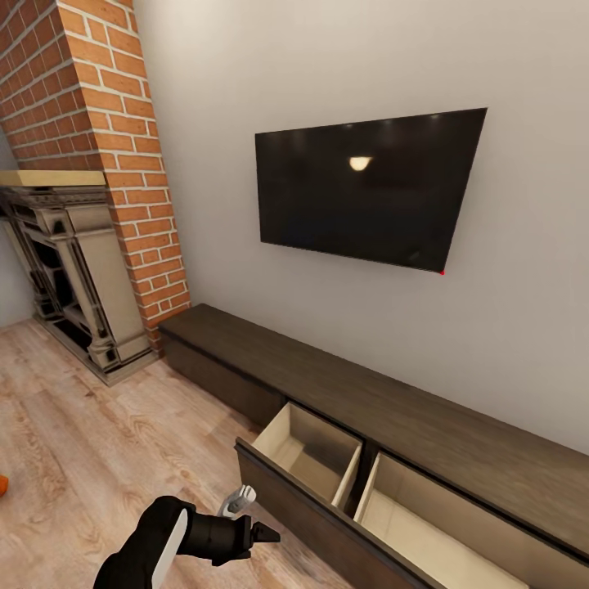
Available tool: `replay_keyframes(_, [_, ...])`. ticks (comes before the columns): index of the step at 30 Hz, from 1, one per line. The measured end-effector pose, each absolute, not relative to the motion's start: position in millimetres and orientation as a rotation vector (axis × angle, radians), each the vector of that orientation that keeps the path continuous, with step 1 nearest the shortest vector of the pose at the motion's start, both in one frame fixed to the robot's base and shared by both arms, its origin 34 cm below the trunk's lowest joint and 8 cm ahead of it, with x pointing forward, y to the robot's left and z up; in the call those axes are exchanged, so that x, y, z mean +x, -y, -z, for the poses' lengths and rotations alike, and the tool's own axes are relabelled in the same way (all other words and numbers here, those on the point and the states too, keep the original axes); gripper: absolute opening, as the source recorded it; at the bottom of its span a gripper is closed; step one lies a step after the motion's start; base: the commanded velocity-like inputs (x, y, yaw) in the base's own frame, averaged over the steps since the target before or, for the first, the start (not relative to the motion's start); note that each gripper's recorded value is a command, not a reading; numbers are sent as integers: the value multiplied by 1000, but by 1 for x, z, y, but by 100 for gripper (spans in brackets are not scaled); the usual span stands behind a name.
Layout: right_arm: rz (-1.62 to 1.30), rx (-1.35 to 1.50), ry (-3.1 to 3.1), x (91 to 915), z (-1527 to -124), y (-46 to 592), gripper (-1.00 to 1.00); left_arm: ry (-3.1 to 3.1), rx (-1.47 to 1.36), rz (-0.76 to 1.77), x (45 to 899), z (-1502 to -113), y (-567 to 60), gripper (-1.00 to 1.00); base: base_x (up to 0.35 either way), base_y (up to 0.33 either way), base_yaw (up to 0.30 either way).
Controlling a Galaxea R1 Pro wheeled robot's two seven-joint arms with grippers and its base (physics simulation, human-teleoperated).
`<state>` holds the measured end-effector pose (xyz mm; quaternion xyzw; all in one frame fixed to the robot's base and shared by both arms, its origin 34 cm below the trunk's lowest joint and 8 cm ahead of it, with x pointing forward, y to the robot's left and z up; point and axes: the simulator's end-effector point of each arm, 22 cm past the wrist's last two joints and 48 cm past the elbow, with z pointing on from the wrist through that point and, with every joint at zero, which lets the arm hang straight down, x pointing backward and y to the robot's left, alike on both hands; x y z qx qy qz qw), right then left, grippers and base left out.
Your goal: Place each of the two pumpkins and all three candles from the living room inside a cabinet in the living room (use any cabinet), then make sure every cabinet is closed, and position the cauldron so it is next to a table in the living room.
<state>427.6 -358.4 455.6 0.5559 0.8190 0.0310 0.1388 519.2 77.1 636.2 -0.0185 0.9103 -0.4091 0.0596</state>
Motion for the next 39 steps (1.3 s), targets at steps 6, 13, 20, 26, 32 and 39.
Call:
replay_keyframes(6, [-170, 1603, -2403, 429, -455, 342, 100, -2756, -56, 1238, 519, -636, -77, 100, 0, 0, 0])
replay_keyframes(13, [-319, 1599, -2481, 427, -454, 309, 100, -2756, -56, 1238, 519, -636, -77, 100, 0, 0, 0])
replay_keyframes(20, [-335, 1600, -2488, 427, -454, 306, 100, -2756, -55, 1238, 519, -636, -77, 100, 0, 0, 0])
replay_keyframes(26, [-336, 1601, -2487, 427, -454, 306, 100, -2756, -55, 1238, 519, -636, -77, 100, 0, 0, 0])
replay_keyframes(32, [-334, 1597, -2489, 427, -454, 306, 100, -2756, -56, 1238, 519, -636, -77, 100, 0, 0, 0])
replay_keyframes(39, [-336, 1594, -2488, 428, -455, 305, 100, -2754, -54, 1237, 520, -637, -77, 100, -37, -56, 101])
